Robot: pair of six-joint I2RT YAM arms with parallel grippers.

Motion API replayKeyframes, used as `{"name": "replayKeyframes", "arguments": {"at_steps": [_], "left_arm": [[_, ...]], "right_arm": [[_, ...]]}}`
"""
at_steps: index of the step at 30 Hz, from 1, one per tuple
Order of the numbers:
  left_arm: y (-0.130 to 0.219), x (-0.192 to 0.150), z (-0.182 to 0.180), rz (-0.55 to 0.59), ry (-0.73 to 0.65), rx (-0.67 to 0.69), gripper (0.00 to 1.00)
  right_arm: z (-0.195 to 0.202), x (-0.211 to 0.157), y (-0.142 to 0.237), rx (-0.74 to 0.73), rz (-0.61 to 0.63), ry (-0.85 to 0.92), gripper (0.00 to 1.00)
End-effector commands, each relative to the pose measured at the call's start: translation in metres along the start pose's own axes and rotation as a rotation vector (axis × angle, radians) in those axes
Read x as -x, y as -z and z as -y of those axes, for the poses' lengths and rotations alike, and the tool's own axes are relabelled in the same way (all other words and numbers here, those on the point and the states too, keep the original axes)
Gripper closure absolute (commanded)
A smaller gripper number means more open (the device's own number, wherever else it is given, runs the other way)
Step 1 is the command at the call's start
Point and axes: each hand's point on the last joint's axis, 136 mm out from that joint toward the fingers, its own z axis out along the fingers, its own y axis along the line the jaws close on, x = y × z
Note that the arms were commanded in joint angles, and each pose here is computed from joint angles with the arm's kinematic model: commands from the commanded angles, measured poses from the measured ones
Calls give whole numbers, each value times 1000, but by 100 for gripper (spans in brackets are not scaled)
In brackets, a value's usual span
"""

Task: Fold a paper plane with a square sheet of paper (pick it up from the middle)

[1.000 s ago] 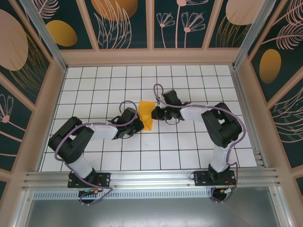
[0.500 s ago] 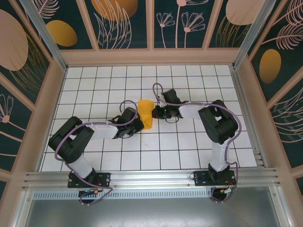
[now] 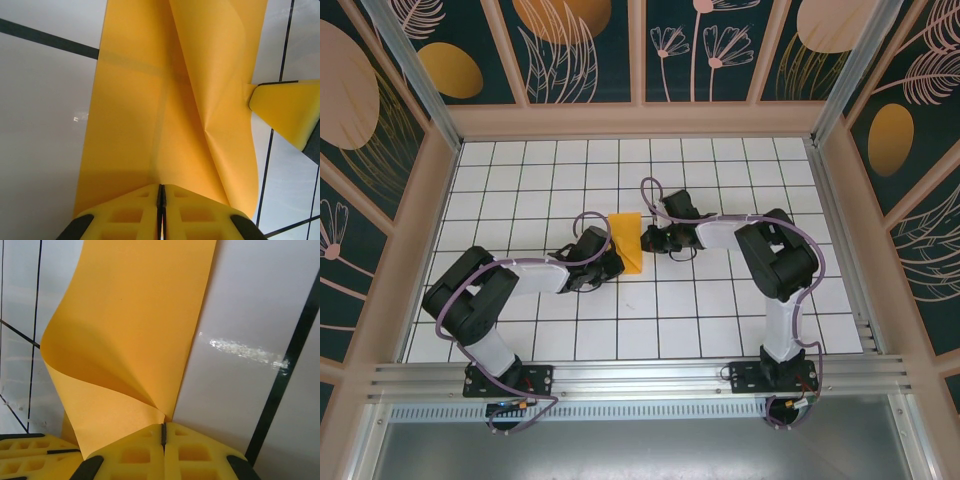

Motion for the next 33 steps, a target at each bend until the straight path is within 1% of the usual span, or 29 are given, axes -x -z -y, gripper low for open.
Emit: {"name": "replayKeyframes", "arguments": {"at_steps": [1, 5, 7, 13, 16, 20, 25, 28, 33], "left_arm": [[-3, -9, -12, -39, -22, 52, 89], [-1, -8, -9, -34, -29, 45, 89], [1, -5, -3, -27, -40, 23, 88], [26, 20, 46, 61, -85, -140, 85], [33, 33, 63, 106, -108, -176, 85], [27, 49, 67, 145, -127, -146, 84], [7, 58, 66, 134, -134, -110, 85], [-6, 59, 55, 124, -125, -62, 85], [-15, 62, 40, 130, -111, 1, 85]], "right_arm": [[5, 3, -4, -11, -8, 12, 98], [6, 3, -4, -10, -11, 9, 98], [7, 2, -5, -12, -13, 8, 98], [10, 0, -6, -21, -16, 9, 98], [12, -2, -7, -27, -19, 8, 98], [13, -3, -9, -27, -21, 5, 98], [15, -5, -10, -29, -28, 2, 98], [14, -5, -9, -26, -26, 4, 98], [15, -6, -10, -28, -29, 3, 98]]}}
